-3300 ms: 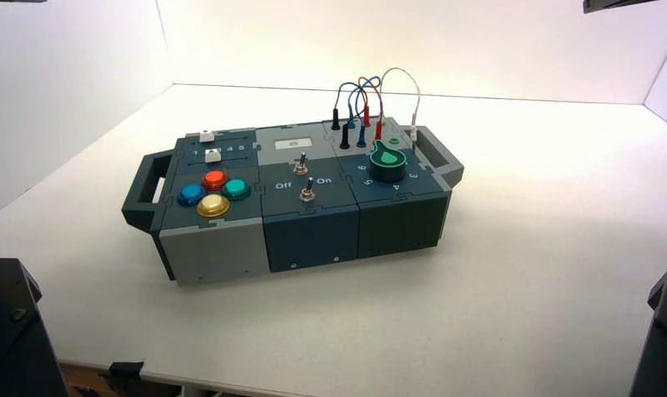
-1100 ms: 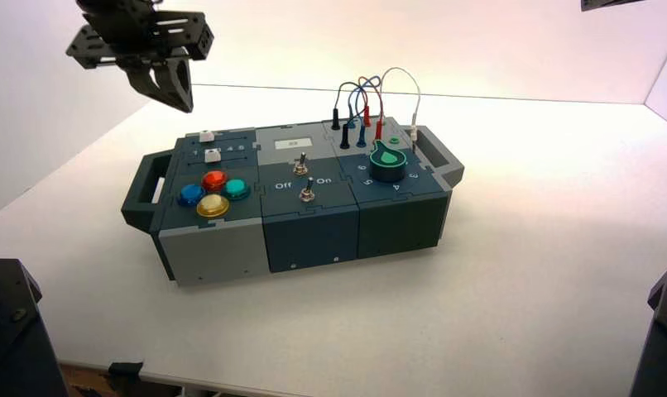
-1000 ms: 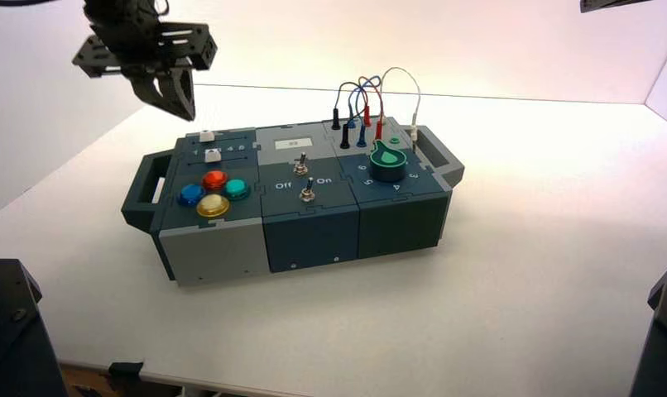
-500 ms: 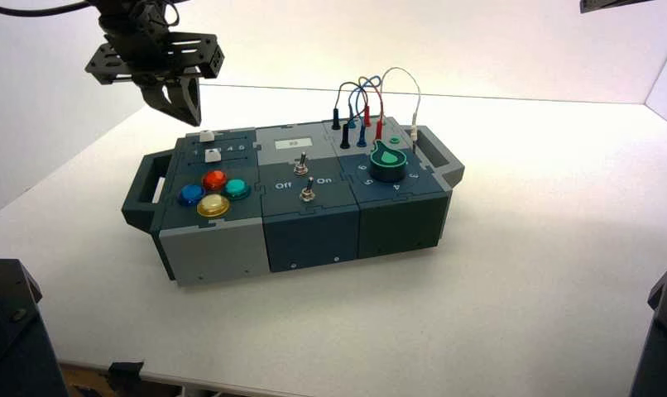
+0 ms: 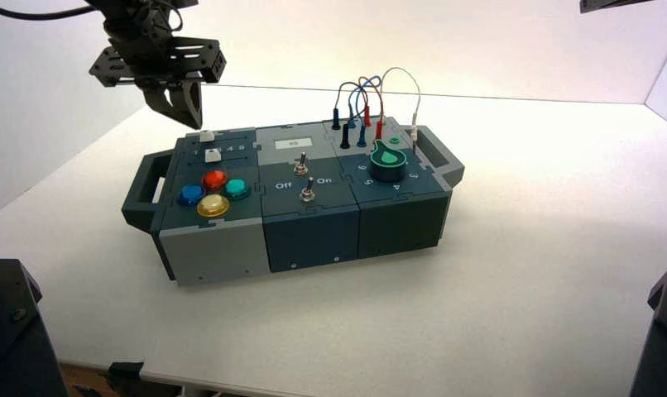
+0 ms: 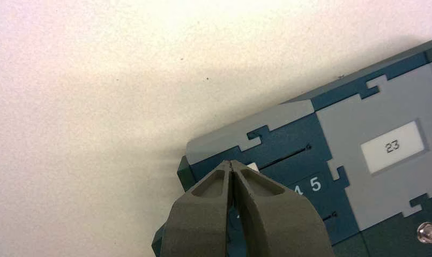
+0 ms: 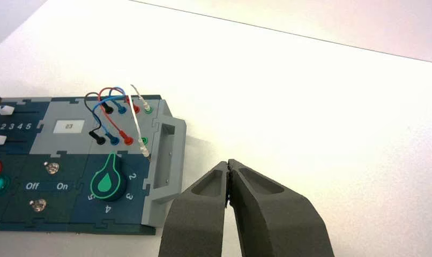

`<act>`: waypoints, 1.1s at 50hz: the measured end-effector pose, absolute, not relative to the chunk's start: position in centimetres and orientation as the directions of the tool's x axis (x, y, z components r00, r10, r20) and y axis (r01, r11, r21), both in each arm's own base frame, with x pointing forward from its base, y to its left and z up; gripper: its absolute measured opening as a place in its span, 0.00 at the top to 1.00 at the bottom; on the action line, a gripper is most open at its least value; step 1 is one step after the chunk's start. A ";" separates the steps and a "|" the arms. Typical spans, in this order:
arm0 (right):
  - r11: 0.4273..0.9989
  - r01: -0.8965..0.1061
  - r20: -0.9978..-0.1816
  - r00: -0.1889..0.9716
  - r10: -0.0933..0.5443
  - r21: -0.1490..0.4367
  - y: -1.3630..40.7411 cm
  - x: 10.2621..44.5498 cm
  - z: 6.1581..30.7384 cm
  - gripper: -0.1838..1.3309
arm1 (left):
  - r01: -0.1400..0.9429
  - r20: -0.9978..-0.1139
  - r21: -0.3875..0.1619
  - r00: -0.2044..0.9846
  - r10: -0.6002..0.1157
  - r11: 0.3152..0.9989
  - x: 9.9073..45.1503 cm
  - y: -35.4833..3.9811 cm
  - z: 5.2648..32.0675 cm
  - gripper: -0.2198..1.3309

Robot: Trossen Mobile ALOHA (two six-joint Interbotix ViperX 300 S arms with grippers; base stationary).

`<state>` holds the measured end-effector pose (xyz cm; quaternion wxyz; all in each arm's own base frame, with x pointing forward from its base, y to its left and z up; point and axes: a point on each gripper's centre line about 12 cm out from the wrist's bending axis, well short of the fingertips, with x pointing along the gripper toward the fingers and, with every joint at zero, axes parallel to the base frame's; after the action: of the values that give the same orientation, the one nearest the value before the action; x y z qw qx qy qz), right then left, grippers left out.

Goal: Move the top slider to position 3.

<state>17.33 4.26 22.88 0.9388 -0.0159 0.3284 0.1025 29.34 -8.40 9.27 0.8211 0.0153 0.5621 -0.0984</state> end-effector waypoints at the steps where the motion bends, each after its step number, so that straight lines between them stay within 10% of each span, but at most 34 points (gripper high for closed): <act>1: 0.978 -0.203 -0.621 0.762 0.182 0.037 4.3 17.3 22.9 0.97 | 0.180 -0.926 -0.084 0.349 -0.144 0.980 29.3 -8.4 9.3 0.96; 55: 0.978 -0.204 -0.621 0.762 0.184 0.039 4.3 17.3 22.8 0.97 | 0.183 -0.930 -0.082 0.339 -0.141 0.980 29.6 -8.5 8.9 0.96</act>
<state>17.30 4.29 22.82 0.9384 -0.0155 0.3292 0.1033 29.62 -8.46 8.86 0.8181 0.0187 0.5662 -0.0990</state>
